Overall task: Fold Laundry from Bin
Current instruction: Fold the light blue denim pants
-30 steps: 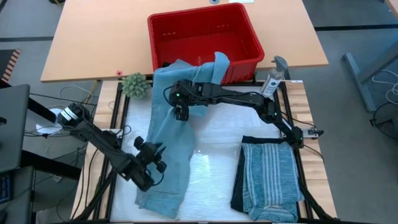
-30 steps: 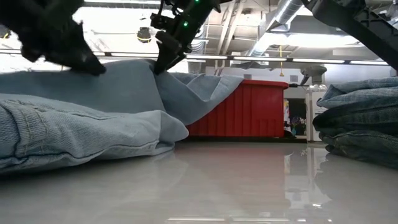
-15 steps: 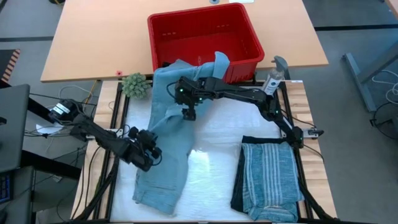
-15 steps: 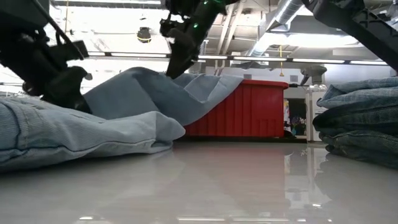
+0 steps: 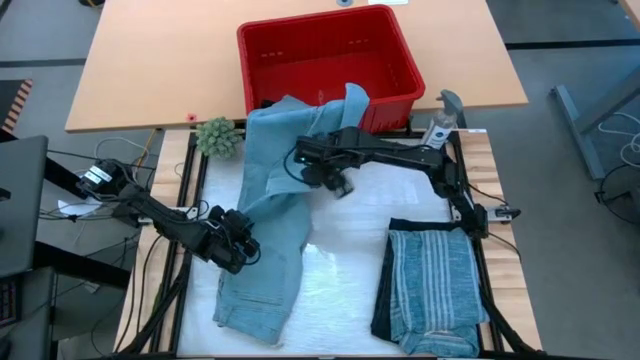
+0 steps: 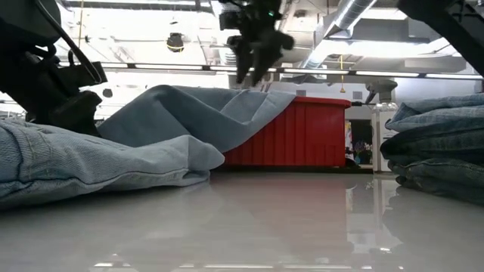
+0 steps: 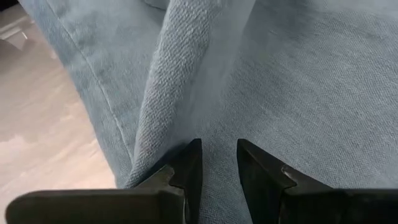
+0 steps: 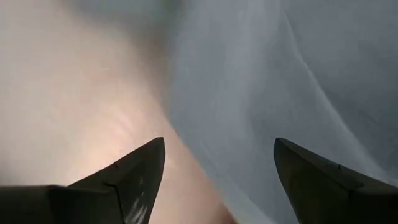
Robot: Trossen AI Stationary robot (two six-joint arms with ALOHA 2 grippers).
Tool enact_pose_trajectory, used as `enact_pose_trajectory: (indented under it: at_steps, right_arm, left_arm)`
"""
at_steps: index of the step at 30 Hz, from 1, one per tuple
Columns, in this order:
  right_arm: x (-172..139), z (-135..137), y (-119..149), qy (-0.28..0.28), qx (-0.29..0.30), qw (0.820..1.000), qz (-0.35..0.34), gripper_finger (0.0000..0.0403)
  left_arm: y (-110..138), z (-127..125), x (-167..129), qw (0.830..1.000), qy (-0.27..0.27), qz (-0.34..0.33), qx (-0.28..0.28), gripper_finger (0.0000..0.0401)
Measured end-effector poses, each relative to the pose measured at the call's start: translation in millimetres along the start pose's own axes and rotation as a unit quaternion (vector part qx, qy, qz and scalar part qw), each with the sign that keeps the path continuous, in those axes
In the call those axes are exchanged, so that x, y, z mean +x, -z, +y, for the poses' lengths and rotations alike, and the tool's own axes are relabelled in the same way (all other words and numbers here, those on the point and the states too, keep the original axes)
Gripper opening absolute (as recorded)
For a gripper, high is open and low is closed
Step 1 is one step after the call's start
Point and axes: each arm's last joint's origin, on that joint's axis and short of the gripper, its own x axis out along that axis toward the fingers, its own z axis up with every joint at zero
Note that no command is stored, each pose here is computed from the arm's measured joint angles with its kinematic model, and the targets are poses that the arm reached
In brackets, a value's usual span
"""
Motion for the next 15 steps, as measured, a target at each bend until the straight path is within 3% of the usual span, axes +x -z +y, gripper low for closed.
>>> enact_pose_trajectory:
  at_steps: [2,7,15]
  right_arm:
    - [0,-2,6,0.022,-0.034,0.998,0.042,0.0324]
    - [6,-7,16,0.005,-0.064,0.996,0.067,0.0319]
    - [41,-19,46,-0.048,-0.060,0.992,0.104,0.0317]
  left_arm:
    - [0,0,0,1.000,0.001,-0.001,-0.010,0.0088]
    - [0,0,0,1.000,0.002,-0.001,-0.013,0.0088]
    - [0,-1,0,1.000,0.002,0.000,-0.013,0.0088]
